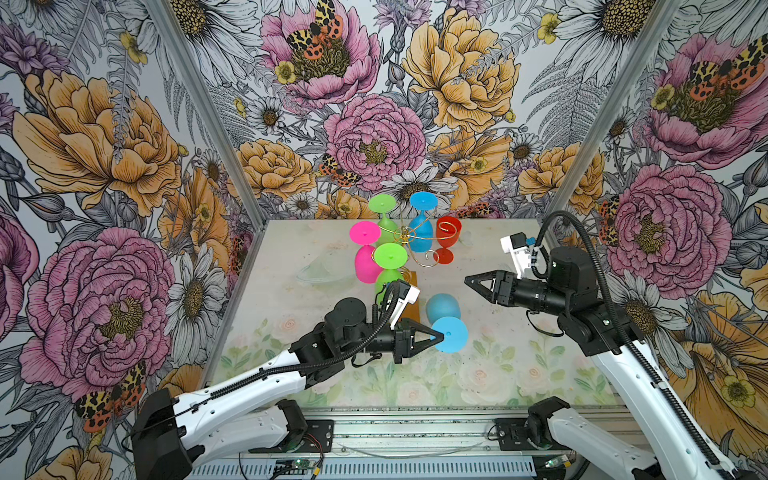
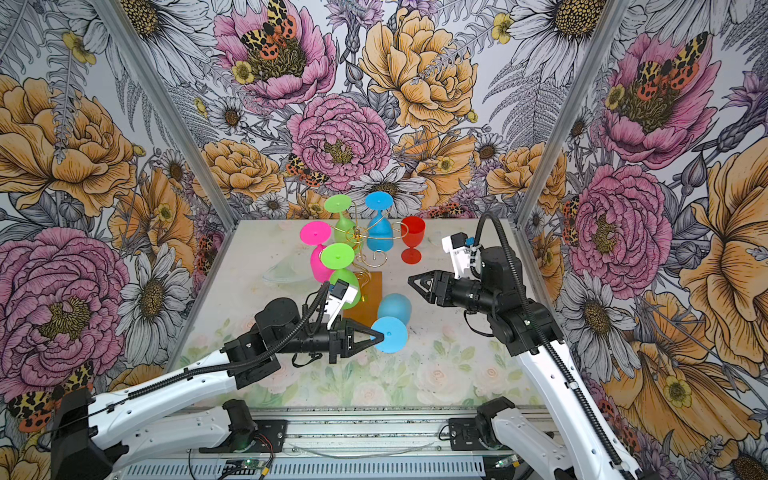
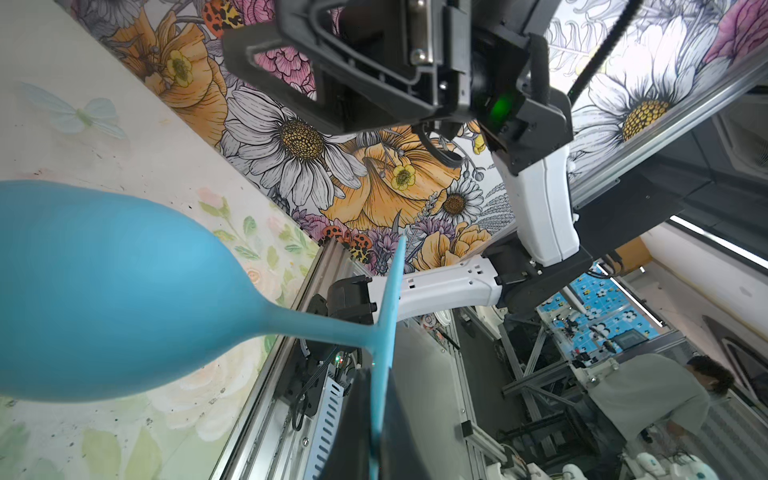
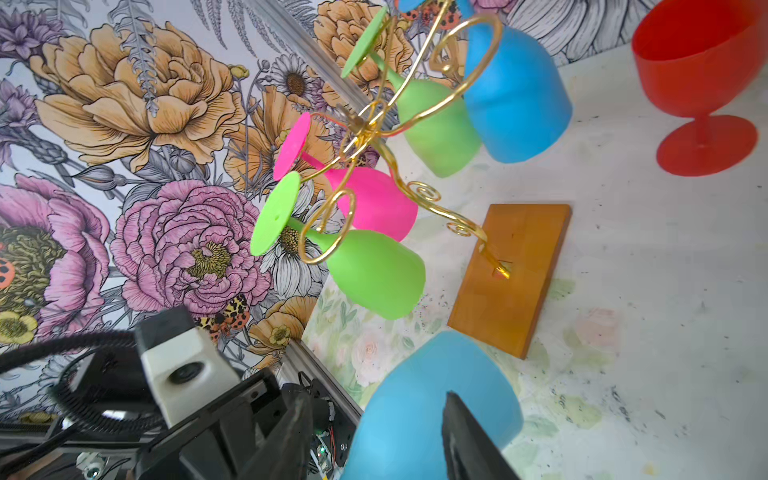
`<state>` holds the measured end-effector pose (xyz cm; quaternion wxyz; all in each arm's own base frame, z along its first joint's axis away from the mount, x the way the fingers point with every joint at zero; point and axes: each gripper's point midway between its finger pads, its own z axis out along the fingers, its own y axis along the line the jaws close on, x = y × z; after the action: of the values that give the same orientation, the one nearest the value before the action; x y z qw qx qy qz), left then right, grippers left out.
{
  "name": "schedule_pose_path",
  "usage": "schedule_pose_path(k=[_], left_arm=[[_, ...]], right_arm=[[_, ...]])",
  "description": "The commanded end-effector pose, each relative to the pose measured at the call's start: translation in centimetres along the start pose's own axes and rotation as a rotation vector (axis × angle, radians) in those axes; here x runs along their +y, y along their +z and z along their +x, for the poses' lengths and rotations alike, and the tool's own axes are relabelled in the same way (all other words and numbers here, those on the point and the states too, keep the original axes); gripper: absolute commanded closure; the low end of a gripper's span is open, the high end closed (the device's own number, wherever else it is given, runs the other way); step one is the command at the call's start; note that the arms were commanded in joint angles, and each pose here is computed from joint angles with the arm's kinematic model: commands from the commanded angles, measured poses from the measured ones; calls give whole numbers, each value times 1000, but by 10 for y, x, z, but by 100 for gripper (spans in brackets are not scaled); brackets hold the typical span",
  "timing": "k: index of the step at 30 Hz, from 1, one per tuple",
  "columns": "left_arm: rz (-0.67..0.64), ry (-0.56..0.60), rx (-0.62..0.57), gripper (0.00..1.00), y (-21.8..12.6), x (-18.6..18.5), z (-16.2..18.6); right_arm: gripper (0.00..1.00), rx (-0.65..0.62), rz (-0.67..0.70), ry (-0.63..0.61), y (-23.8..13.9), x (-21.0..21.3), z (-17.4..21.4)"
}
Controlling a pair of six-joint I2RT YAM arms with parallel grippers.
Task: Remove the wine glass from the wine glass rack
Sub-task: 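Open and withdraw the right gripper while the left pulls the glass nearer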
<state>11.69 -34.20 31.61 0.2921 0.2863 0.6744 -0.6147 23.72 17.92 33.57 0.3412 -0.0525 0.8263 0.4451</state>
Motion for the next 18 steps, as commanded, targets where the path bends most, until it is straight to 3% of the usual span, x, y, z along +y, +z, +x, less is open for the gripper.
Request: schedule_pose_path(k=[1, 8, 18], left_arm=[[-145, 217, 78, 100, -5, 11, 9], [-302, 411, 192, 100, -6, 28, 24], [-370, 824, 336, 100, 1, 33, 59]], right_arm=[[47, -10, 140, 62, 4, -32, -3], [49, -2, 309, 101, 7, -63, -13], [48, 61, 364, 119, 14, -72, -17]])
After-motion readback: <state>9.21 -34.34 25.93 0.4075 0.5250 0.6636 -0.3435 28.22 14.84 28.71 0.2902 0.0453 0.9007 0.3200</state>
